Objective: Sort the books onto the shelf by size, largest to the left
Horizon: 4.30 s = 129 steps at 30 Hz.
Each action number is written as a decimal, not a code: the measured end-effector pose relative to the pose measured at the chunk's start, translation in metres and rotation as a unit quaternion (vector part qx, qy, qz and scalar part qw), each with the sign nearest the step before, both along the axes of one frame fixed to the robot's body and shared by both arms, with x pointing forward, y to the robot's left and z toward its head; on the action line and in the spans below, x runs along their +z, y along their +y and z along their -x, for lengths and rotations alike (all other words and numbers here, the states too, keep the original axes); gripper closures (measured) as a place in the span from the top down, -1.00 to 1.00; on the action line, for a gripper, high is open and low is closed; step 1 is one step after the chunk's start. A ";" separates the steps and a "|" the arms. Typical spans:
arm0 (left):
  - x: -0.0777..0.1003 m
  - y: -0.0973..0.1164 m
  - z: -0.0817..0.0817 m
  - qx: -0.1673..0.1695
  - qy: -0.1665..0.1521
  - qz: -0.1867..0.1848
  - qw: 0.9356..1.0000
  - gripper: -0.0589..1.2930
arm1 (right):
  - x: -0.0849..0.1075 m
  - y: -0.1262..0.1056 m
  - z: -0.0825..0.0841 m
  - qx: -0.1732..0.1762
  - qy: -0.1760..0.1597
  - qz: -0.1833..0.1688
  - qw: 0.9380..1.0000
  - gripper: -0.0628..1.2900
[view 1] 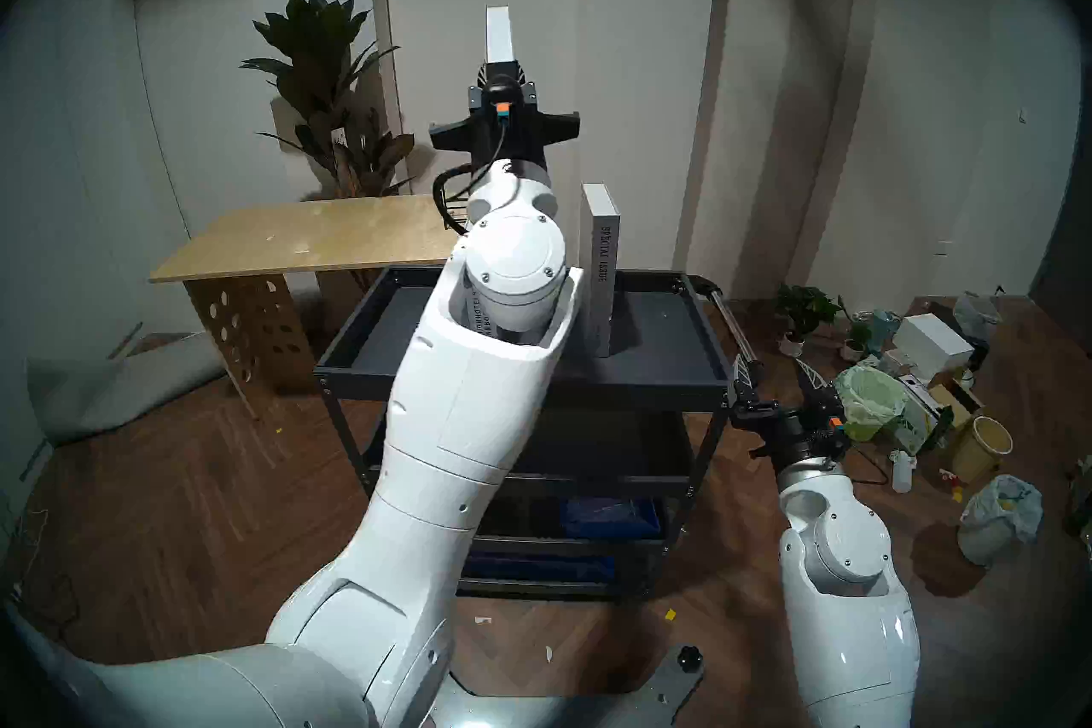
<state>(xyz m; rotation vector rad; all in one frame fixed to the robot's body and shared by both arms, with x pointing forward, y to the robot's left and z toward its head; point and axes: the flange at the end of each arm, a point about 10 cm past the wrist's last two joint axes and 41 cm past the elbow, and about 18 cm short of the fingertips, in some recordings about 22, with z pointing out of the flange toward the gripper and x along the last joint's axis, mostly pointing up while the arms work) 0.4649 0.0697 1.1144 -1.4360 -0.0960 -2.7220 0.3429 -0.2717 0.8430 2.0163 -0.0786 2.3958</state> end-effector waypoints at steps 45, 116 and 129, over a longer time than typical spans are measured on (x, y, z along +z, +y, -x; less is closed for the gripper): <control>-0.099 0.200 -0.057 -0.015 0.213 -0.062 0.975 -0.50 | 0.001 0.074 0.005 0.005 0.004 0.026 1.000 0.90; -0.174 0.148 -0.093 -0.050 0.239 0.024 0.969 -0.50 | 0.010 0.067 0.001 -0.040 0.004 0.044 0.998 0.90; -0.173 0.146 -0.090 -0.046 0.247 0.028 0.968 -0.50 | 0.010 0.067 0.002 -0.043 0.004 0.044 0.998 0.90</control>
